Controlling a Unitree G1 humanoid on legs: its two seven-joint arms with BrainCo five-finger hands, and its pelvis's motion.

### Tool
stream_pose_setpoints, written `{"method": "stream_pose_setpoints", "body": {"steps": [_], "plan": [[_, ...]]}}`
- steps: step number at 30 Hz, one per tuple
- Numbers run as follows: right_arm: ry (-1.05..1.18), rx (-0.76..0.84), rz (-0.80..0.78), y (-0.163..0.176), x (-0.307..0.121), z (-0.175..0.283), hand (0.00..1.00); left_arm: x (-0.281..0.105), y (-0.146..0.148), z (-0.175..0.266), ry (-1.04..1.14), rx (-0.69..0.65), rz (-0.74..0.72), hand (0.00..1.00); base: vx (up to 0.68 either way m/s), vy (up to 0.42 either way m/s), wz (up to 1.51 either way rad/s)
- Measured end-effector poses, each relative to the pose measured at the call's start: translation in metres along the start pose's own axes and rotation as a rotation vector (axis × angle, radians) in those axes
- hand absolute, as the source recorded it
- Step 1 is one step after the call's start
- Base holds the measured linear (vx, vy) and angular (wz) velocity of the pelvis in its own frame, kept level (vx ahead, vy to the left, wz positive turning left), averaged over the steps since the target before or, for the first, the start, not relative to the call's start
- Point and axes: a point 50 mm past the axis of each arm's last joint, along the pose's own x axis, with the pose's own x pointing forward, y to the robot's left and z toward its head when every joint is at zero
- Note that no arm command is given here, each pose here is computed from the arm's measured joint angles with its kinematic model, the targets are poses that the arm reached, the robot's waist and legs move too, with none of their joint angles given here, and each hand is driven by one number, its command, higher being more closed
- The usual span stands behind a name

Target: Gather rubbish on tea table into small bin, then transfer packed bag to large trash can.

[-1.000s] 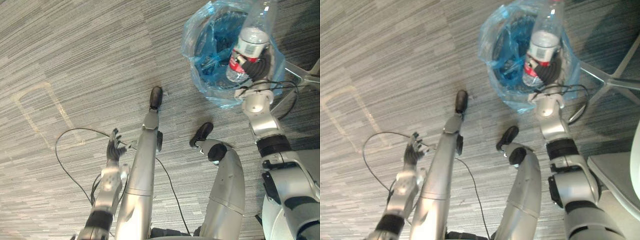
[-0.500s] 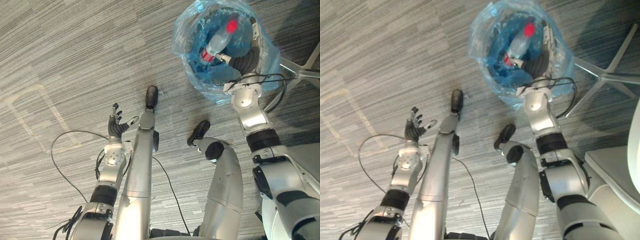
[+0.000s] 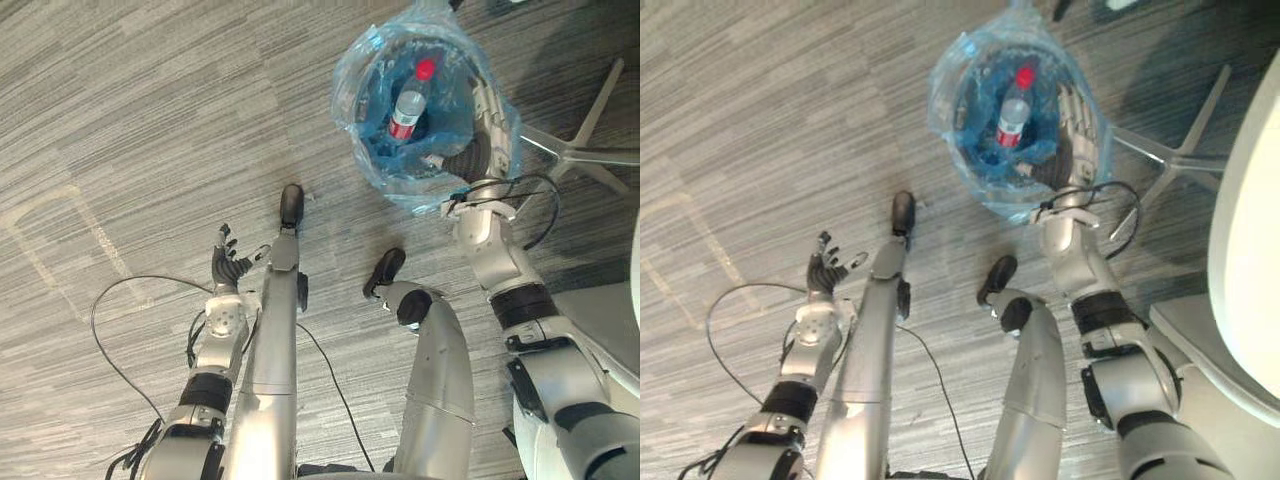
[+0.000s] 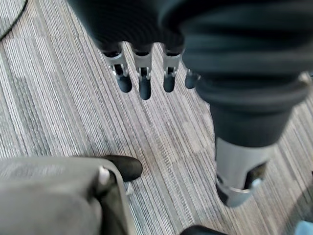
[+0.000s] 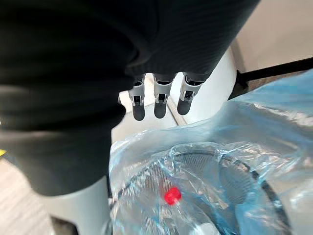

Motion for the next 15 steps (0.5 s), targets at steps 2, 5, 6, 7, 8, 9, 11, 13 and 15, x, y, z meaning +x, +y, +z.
{"method": "stream_pose_setpoints", "body": {"steps": [2, 5, 6, 7, 8, 9, 11, 13, 15], "plan": [[-0.019, -0.031, 0.050, 0.006, -0.004, 0.001, 0.00, -0.001, -0.002, -0.001, 0.003, -0.003, -0.006, 0.00, -0.02, -0.002, 0.03], [-0.040, -0.046, 0.120, 0.016, -0.011, 0.002, 0.00, -0.001, -0.002, -0.001, 0.004, -0.002, -0.007, 0.00, 0.00, 0.000, 0.00], [-0.045, -0.046, 0.132, 0.018, -0.012, 0.003, 0.00, -0.001, -0.002, -0.001, 0.004, -0.001, -0.008, 0.00, 0.00, 0.000, 0.00], [-0.049, -0.048, 0.151, 0.021, -0.014, 0.003, 0.00, -0.001, -0.002, -0.002, 0.009, 0.002, -0.008, 0.00, 0.00, 0.000, 0.00], [-0.050, -0.049, 0.162, 0.022, -0.016, 0.003, 0.00, -0.001, -0.002, -0.002, 0.010, 0.003, -0.008, 0.00, 0.00, 0.000, 0.00], [-0.054, -0.054, 0.186, 0.026, -0.019, 0.003, 0.00, -0.001, -0.003, -0.003, 0.010, 0.009, -0.009, 0.00, 0.00, 0.000, 0.00], [-0.058, -0.054, 0.215, 0.030, -0.025, 0.002, 0.00, -0.002, -0.003, -0.005, 0.016, 0.018, -0.014, 0.00, 0.00, 0.000, 0.00], [-0.077, -0.075, 0.249, 0.034, -0.029, 0.002, 0.00, -0.002, -0.004, -0.007, 0.030, 0.025, -0.023, 0.00, 0.00, 0.000, 0.00], [-0.086, -0.087, 0.267, 0.037, -0.032, 0.002, 0.00, -0.003, -0.006, -0.008, 0.030, 0.033, -0.040, 0.00, -0.02, 0.003, -0.05]]}}
